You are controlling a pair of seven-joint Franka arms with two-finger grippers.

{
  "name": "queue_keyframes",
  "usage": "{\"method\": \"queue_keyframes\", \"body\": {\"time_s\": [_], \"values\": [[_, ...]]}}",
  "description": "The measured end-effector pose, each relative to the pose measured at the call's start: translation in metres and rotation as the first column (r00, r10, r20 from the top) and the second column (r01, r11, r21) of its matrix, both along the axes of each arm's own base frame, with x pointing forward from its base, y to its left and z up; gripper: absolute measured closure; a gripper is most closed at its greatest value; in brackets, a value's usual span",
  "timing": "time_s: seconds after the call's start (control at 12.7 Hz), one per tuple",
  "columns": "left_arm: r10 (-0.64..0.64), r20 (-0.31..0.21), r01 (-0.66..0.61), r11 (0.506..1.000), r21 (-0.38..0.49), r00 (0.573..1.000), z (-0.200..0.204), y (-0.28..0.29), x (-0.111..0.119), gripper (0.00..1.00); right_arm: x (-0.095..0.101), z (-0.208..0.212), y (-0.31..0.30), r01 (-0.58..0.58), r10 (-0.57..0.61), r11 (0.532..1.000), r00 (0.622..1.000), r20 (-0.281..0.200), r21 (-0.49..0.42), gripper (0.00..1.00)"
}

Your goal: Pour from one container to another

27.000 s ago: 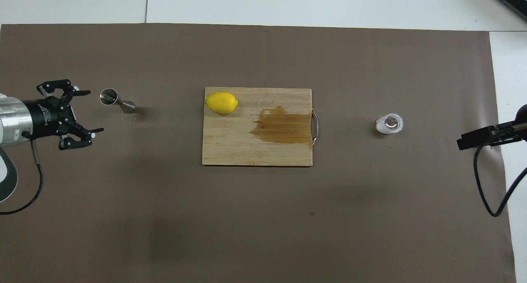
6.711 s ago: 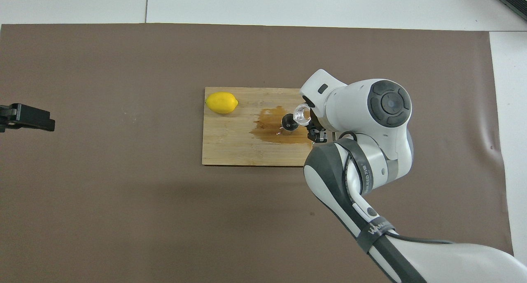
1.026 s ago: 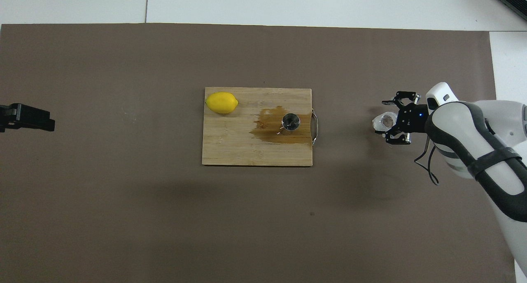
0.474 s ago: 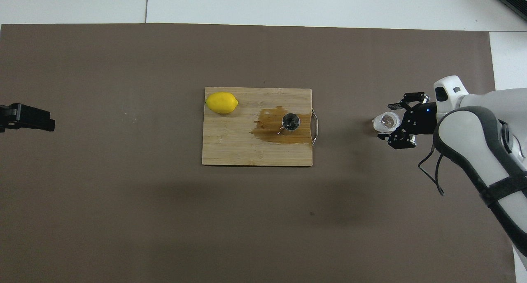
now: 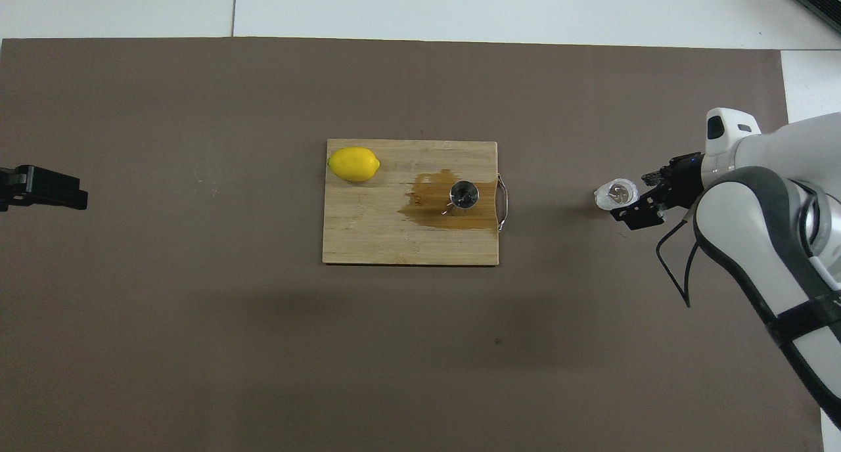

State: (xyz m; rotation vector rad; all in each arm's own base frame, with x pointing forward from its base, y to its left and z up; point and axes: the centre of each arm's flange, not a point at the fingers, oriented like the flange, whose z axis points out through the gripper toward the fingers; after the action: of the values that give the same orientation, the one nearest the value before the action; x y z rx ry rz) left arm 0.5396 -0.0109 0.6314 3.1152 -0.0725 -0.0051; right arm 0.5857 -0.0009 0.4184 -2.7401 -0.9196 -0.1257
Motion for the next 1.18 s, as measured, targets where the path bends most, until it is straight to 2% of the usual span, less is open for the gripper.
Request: {"method": "queue_keyframes", "body": {"time_s": [0.16, 0.32, 0.39, 0.55, 0.71, 0.87, 1.11, 1.18], "values": [[0.000, 0.000, 0.000, 1.000, 0.000, 1.000, 0.000, 0.000, 0.000, 0.00, -0.005, 0.041, 0.001, 0.107, -0.114, 0.989, 0.991, -0.068, -0.102, 0.00], [0.000, 0.000, 0.000, 1.000, 0.000, 1.000, 0.000, 0.000, 0.000, 0.00, -0.022, 0.078, 0.009, 0.191, -0.217, 0.962, 0.969, -0.120, -0.196, 0.00], [0.000, 0.000, 0.000, 1.000, 0.000, 1.000, 0.000, 0.000, 0.000, 0.00, -0.032, 0.093, 0.009, 0.246, -0.287, 0.939, 0.945, -0.155, -0.241, 0.00], [0.000, 0.000, 0.000, 1.000, 0.000, 1.000, 0.000, 0.000, 0.000, 0.00, -0.050, 0.123, 0.005, 0.358, -0.433, 0.880, 0.874, -0.219, -0.313, 0.00], [0.000, 0.000, 0.000, 1.000, 0.000, 1.000, 0.000, 0.000, 0.000, 0.00, -0.064, 0.155, 0.002, 0.422, -0.511, 0.836, 0.832, -0.217, -0.350, 0.00], [0.000, 0.000, 0.000, 1.000, 0.000, 1.000, 0.000, 0.000, 0.000, 0.00, -0.068, 0.179, -0.001, 0.455, -0.534, 0.821, 0.825, -0.182, -0.345, 0.00], [0.000, 0.000, 0.000, 1.000, 0.000, 1.000, 0.000, 0.000, 0.000, 0.00, -0.061, 0.200, -0.016, 0.509, -0.560, 0.805, 0.821, -0.107, -0.304, 0.00], [0.000, 0.000, 0.000, 1.000, 0.000, 1.000, 0.000, 0.000, 0.000, 0.00, -0.060, 0.201, -0.024, 0.523, -0.572, 0.798, 0.814, -0.100, -0.300, 0.00]]}}
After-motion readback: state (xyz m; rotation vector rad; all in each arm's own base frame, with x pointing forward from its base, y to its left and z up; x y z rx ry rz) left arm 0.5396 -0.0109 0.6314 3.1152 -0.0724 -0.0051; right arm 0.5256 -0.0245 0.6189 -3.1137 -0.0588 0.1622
